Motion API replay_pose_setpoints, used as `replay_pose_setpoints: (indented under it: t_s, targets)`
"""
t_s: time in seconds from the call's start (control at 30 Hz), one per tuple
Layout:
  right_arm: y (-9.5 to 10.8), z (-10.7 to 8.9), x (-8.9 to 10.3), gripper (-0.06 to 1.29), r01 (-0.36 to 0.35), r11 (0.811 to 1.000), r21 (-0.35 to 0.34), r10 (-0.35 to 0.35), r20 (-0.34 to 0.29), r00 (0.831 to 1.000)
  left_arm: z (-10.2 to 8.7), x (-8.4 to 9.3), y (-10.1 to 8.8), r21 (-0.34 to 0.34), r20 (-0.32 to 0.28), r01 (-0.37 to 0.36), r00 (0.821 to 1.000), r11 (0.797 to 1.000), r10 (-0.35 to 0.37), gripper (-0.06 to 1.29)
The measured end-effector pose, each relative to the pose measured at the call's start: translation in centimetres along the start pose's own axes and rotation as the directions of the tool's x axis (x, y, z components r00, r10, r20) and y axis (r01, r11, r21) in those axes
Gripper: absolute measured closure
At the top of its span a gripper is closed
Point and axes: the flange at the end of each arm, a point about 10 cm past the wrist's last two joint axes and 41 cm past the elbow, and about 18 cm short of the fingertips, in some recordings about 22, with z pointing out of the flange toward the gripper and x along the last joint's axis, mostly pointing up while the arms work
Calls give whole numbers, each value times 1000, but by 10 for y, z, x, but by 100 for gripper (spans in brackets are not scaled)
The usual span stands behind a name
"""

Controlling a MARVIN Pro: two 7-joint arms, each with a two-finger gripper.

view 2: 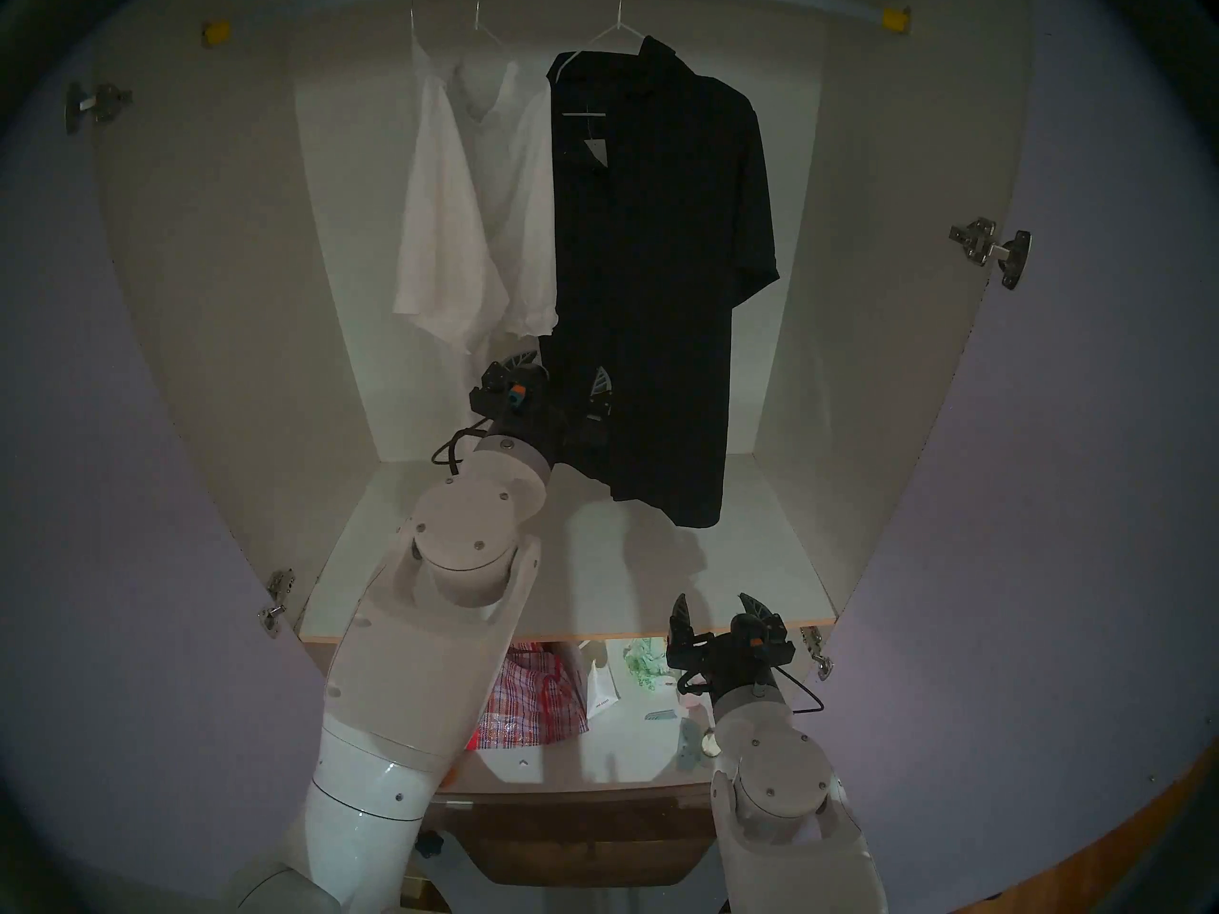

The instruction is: Move and arrange clothes and pants in the wardrobe

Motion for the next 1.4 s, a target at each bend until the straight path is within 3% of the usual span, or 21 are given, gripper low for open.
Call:
replay_pose_setpoints:
  t_s: [0.13,0.23,0.27,0.43,0.47,0.57,0.67,0.77,0.93,1.03,1.17,1.3,1.4]
  targets:
    - [0,0,0,3,0,1000,0,0,0,1000,5,-2,-27,32,76,127,989,991,-129,2]
    - [0,0,0,3,0,1000,0,0,0,1000,5,-5,-45,41,145,226,962,973,-230,2]
    - [0,0,0,3,0,1000,0,0,0,1000,5,-7,-49,42,168,256,951,966,-259,2]
    - [0,0,0,3,0,1000,0,0,0,1000,-2,-14,-72,63,277,425,862,903,-425,2]
    - [0,0,0,3,0,1000,0,0,0,1000,-3,-14,-75,67,274,443,854,894,-443,2]
    - [0,0,0,3,0,1000,0,0,0,1000,-7,-12,-94,85,237,543,803,835,-546,2]
    - [0,0,0,3,0,1000,0,0,0,1000,-13,-9,-109,96,200,606,765,790,-612,2]
    - [0,0,0,3,0,1000,0,0,0,1000,-24,-8,-111,91,187,637,744,765,-642,2]
    - [0,0,0,3,0,1000,0,0,0,1000,-53,-2,-109,101,154,609,771,787,-617,2]
    - [0,0,0,3,0,1000,0,0,0,1000,-67,-4,-108,115,152,605,773,788,-615,2]
    - [0,0,0,3,0,1000,0,0,0,1000,-79,-13,-109,147,146,604,770,783,-621,2]
    - [0,0,0,3,0,1000,0,0,0,1000,-80,-10,-119,200,72,597,782,777,-619,2]
    - [0,0,0,3,0,1000,0,0,0,1000,-80,-7,-125,214,27,610,777,763,-629,2]
